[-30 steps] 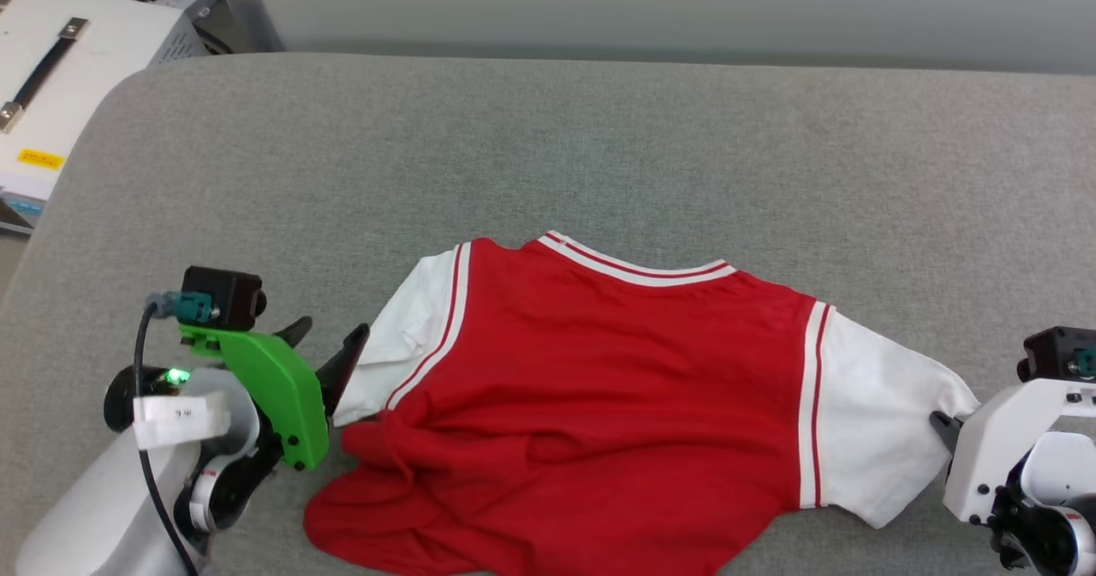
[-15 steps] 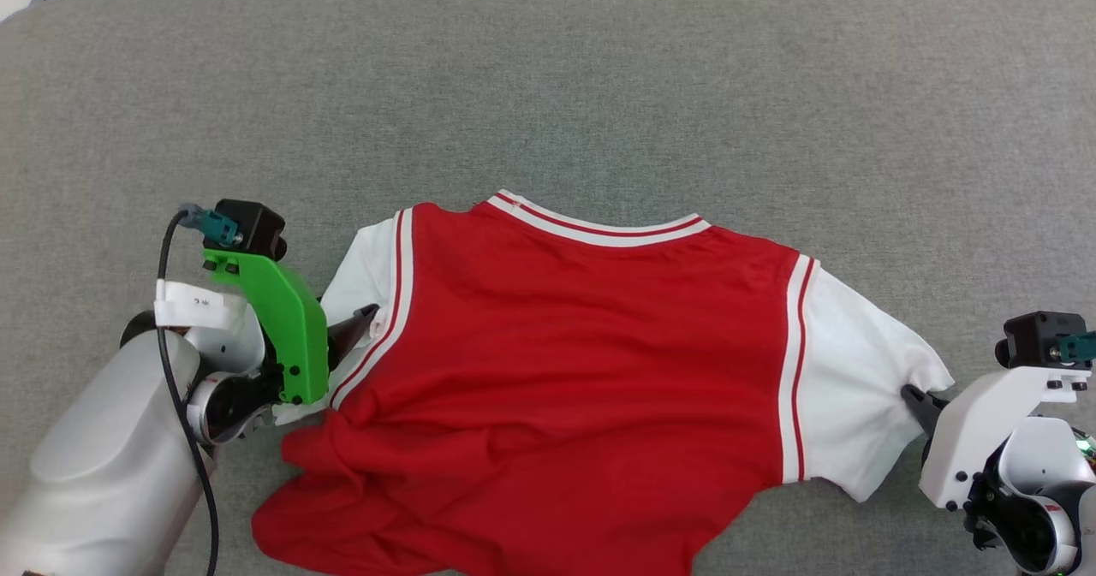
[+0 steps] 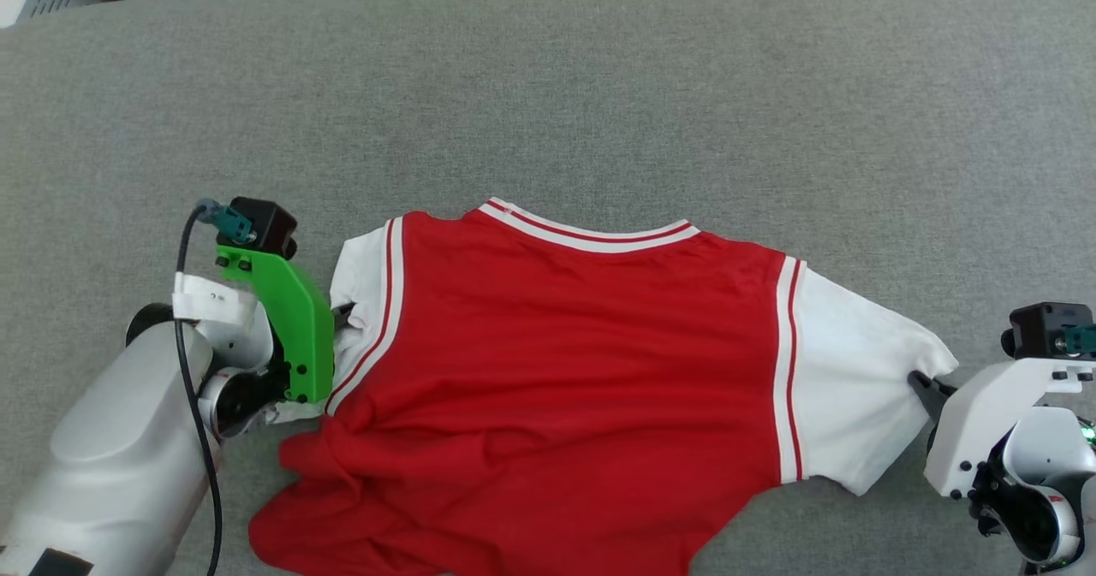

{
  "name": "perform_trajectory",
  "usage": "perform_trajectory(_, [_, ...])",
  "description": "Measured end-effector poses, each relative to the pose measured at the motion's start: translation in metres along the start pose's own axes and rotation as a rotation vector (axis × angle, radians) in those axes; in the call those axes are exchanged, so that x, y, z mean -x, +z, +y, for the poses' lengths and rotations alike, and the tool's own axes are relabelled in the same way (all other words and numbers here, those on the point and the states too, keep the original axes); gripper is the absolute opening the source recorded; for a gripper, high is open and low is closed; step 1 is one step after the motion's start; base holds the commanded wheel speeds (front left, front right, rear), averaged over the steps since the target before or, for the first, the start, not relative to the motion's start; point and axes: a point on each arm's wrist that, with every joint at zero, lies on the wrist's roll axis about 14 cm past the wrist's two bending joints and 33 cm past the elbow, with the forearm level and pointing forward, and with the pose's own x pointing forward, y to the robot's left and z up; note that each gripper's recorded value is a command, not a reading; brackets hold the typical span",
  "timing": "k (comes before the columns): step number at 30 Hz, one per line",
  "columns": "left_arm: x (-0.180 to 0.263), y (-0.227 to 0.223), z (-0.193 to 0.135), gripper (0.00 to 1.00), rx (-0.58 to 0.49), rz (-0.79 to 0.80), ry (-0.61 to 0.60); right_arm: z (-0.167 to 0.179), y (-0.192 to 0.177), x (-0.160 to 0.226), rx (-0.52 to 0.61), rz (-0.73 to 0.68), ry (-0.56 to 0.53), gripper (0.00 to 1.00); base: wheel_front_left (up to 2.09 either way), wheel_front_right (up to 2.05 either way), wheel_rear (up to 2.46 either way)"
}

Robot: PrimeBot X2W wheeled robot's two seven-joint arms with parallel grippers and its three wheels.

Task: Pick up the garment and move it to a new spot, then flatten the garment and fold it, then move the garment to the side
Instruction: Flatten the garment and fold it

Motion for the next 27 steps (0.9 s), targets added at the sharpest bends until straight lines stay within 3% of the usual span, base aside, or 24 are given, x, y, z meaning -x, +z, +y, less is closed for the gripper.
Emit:
perform_trajectory(5, [0.018,0.027,0.007,0.00,-0.047,-0.157,0.062,-0.002,0.035,0.005,0.050,-0.105,-0.006,0.00,0.00,0.00,0.00])
perform_trajectory(15, [0.111,0.166,0.020,0.00,-0.088,-0.684,0.180,0.014,0.136,0.012,0.132,-0.338,0.022,0.00,0.00,0.00,0.00])
perform_trajectory(27, [0.181,0.305,0.028,0.00,-0.084,-1.114,0.262,0.049,0.328,0.043,0.196,-0.747,0.036,0.00,0.00,0.00,0.00])
